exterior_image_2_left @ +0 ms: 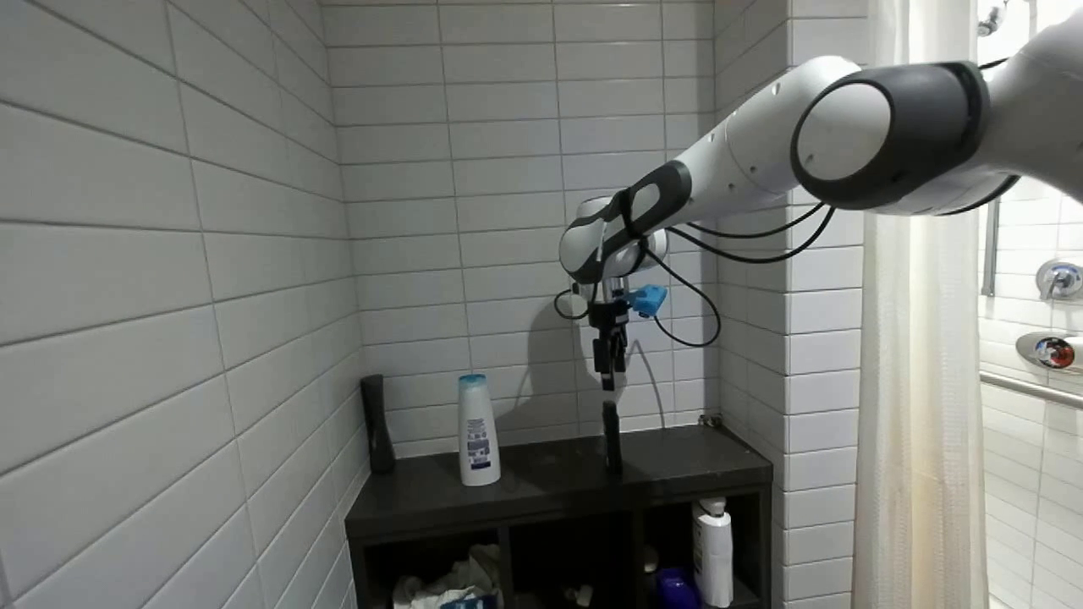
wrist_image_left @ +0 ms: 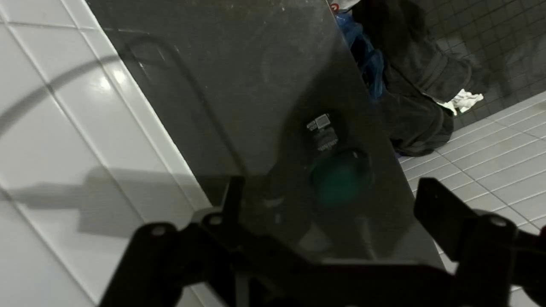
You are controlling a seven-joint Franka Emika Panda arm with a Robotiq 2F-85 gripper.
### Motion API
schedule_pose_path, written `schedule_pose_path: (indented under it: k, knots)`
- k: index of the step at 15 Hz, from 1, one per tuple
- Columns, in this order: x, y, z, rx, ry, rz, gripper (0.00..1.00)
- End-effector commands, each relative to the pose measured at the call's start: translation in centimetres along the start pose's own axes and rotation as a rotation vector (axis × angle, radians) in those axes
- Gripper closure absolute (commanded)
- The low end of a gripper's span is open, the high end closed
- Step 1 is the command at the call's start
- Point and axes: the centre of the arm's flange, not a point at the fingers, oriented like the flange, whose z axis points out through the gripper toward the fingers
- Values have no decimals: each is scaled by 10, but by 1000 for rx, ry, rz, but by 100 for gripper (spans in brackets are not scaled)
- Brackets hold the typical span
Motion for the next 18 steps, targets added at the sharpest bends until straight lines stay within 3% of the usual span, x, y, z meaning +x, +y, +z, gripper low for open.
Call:
schedule_pose_path:
  k: [1, 18]
  knots:
    - [0, 0, 0, 0, 0, 0, 0]
    - [1, -1, 2, 7, 2, -4, 0]
